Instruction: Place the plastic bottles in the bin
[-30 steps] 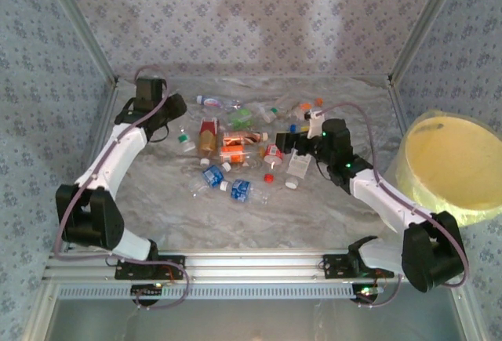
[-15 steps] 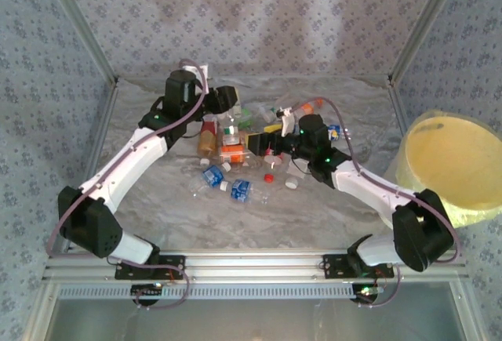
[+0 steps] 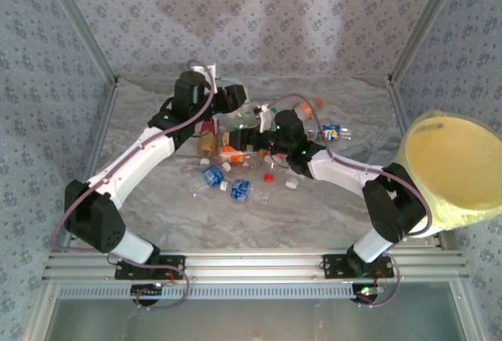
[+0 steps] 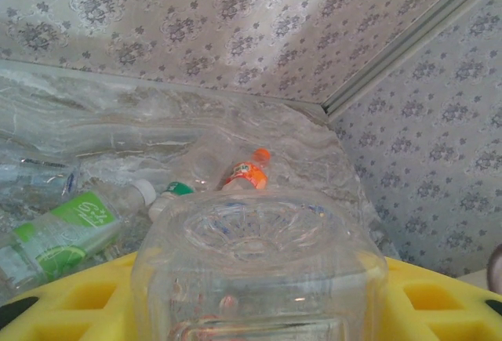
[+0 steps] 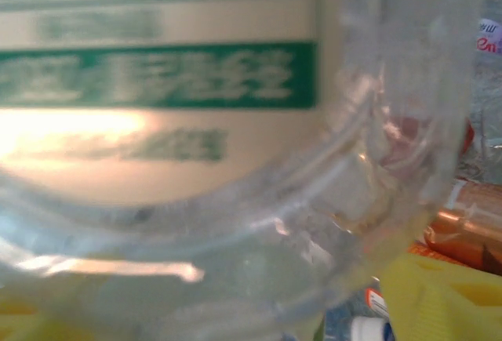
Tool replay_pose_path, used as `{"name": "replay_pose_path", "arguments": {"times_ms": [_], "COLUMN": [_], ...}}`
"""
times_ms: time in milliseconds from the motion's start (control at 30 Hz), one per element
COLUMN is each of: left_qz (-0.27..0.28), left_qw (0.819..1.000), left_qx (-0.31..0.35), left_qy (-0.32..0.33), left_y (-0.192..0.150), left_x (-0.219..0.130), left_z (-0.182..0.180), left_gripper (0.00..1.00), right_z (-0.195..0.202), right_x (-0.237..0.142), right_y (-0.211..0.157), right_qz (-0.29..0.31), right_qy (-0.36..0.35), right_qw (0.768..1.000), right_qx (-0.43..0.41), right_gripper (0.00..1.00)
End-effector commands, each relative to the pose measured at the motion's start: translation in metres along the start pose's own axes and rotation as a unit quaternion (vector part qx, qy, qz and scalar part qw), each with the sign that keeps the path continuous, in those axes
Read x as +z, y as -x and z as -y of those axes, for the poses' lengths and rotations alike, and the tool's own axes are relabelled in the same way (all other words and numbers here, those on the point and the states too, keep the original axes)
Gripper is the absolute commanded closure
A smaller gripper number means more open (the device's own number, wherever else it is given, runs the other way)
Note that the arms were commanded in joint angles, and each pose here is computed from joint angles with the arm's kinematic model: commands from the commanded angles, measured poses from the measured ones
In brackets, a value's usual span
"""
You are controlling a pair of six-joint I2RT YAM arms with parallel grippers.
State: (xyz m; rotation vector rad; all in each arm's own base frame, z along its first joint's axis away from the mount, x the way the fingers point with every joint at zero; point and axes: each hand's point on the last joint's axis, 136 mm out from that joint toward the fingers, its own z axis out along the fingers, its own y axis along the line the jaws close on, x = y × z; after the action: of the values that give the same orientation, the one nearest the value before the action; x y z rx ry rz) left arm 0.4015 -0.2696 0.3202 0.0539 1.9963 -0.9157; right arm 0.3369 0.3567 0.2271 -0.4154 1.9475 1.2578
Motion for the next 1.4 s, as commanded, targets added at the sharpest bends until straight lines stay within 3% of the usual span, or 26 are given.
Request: {"name": "replay_pose_path", "arguments": {"times_ms": [0, 400, 600, 800, 900, 1100, 1367], "left_qz": [0.014, 0.009, 0.010, 0.035, 0.062, 0.101, 0.078], "left_qw": [1.000, 1.000, 0.999, 0.995, 0.996, 0.993, 0.990], "left_qx": [-0.006, -0.004, -0.005, -0.007, -0.010, -0.013, -0.050], "left_qy": [-0.024, -0.022, -0.047, -0.090, -0.064, 0.053, 0.108], "left_y": [0.005, 0.002, 0.019, 0.049, 0.056, 0.041, 0.011], "left_x": [0.001, -0.002, -0.009, -0.037, -0.054, -0.076, -0.076], "left_z": [0.009, 0.008, 0.018, 0.037, 0.028, -0.027, -0.073], "left_gripper": [0.49, 0.46, 0.12, 0.02, 0.02, 0.02, 0.02], "right_z": [-0.010, 0.002, 0.018, 0.040, 0.044, 0.035, 0.011], "right_x": [0.006, -0.004, -0.020, -0.053, -0.088, -0.197, -0.341], "right_y": [0.019, 0.012, 0.017, 0.013, 0.016, 0.035, 0.078], "right_qz": [0.024, 0.009, 0.008, -0.003, -0.014, -0.015, 0.027], "right_qy": [0.020, -0.017, -0.064, -0.126, -0.178, -0.316, -0.511], "right_qw": [0.999, 1.000, 0.998, 0.992, 0.984, 0.946, 0.848], "right_qx": [0.017, -0.008, -0.006, -0.001, -0.014, -0.071, -0.141], "right_gripper": [0.24, 0.53, 0.69, 0.72, 0.73, 0.72, 0.72]}}
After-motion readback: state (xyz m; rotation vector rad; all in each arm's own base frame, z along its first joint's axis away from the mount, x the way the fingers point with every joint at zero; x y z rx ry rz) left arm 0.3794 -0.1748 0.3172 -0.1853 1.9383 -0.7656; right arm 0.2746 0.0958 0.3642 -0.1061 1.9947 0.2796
